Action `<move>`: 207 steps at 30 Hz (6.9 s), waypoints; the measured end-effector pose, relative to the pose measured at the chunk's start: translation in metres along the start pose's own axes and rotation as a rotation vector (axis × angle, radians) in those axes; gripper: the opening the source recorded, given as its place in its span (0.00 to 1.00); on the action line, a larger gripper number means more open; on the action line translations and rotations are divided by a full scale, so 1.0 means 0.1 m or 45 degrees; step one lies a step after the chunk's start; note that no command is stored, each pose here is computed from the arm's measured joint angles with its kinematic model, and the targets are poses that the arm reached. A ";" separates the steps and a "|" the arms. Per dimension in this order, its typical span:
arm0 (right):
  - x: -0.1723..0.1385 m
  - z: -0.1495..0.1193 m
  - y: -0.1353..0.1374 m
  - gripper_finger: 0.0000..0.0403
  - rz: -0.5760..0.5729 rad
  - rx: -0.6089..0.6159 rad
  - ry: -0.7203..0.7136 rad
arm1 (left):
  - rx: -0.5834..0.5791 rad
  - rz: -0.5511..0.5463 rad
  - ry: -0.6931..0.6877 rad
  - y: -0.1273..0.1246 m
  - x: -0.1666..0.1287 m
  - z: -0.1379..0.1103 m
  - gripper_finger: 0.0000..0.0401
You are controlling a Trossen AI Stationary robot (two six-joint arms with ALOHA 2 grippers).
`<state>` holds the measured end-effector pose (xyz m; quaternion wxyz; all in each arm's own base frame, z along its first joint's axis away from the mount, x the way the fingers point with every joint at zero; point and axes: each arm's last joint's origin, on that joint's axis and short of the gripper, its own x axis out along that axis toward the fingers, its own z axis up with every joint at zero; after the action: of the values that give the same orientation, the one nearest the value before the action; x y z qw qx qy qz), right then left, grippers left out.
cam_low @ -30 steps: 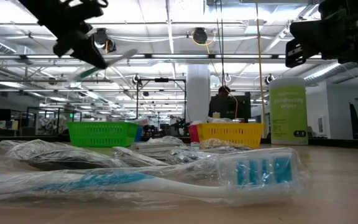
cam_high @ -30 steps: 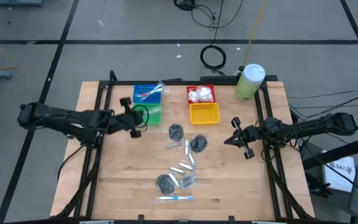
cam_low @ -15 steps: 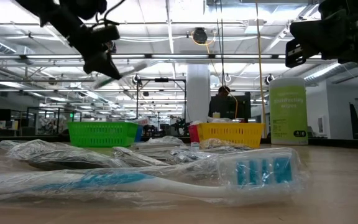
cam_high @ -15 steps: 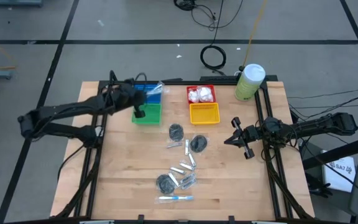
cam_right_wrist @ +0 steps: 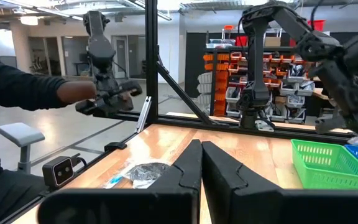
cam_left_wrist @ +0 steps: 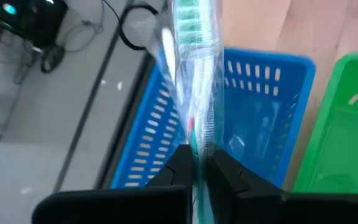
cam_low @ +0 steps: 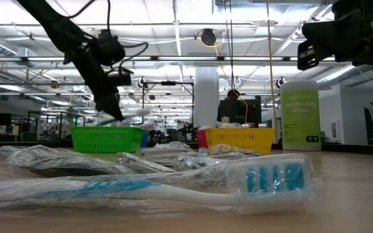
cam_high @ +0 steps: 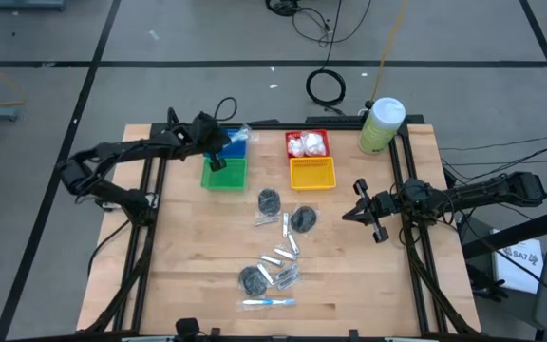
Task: Pick & Place Travel size toiletries
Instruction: Put the green toothbrush into the blue bin, then put the black hairbrush into the green bin
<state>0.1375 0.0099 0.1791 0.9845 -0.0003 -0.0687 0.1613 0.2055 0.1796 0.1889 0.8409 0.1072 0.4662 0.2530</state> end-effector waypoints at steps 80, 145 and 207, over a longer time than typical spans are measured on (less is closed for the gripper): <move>0.00 0.00 0.00 0.00 0.000 0.000 0.000 | 0.051 -0.259 -0.627 -0.71 -0.92 0.57 0.50; 0.00 0.00 0.00 0.00 -0.001 0.000 0.000 | -0.270 -0.302 -0.110 -2.05 -0.39 1.17 0.50; 0.00 0.00 0.00 0.00 0.000 0.000 0.001 | -0.376 -0.380 -0.203 -1.68 -0.53 1.28 0.00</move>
<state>0.1375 0.0099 0.1790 0.9846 -0.0003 -0.0681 0.1613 0.3446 0.0160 0.2275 0.9097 -0.0676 0.3669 0.1821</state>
